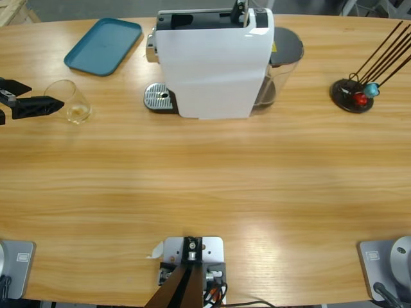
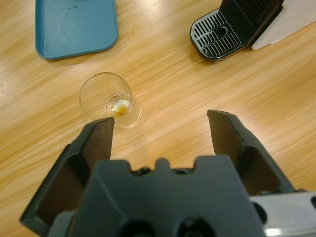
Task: Pour coffee
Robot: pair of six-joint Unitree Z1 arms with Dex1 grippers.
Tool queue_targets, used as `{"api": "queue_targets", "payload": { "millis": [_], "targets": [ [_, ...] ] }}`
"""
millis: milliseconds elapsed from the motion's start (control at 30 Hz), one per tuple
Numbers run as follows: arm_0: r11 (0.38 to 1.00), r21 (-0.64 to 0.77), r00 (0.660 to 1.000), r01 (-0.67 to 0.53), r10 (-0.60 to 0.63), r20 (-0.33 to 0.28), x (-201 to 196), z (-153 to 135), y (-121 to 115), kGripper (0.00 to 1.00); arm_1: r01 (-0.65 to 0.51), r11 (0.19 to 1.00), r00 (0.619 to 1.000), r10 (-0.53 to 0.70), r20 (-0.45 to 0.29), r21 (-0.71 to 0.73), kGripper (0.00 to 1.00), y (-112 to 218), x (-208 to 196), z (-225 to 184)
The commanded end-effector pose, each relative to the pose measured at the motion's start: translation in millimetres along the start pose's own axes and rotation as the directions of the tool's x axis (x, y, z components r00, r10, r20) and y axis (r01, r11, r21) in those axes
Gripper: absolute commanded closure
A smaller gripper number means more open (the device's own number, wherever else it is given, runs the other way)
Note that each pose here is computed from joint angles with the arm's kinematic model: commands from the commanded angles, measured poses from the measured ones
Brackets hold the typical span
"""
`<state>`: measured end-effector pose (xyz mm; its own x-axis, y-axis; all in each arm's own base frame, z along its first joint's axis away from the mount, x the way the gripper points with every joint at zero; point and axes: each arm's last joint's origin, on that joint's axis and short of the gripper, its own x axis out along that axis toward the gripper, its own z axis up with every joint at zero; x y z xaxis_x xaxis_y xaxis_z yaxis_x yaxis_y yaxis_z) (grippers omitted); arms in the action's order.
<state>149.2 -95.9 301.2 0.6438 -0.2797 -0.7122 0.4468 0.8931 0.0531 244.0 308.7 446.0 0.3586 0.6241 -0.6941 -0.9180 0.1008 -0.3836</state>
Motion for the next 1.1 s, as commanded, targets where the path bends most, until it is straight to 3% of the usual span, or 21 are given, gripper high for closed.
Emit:
{"api": "queue_targets", "payload": {
  "millis": [33,500,1100],
  "targets": [
    [1.000,0.002,0.998,-0.005,0.005,-0.056,12.6,-9.8,-1.8,0.184,-0.008,0.999,0.992,0.001,-0.125,-0.051,0.851,-1.8,52.5,-6.3],
    [1.000,0.002,0.998,-0.005,0.005,-0.058,12.9,-9.8,-1.8,0.184,0.044,0.998,0.981,-0.051,-0.187,-0.042,0.846,-17.9,58.8,-21.5],
    [1.000,0.004,0.998,-0.005,0.005,-0.060,13.3,-9.8,-1.9,0.184,-0.039,0.999,0.989,0.036,-0.143,-0.019,0.846,-23.1,72.6,-39.4]
  ]
}}
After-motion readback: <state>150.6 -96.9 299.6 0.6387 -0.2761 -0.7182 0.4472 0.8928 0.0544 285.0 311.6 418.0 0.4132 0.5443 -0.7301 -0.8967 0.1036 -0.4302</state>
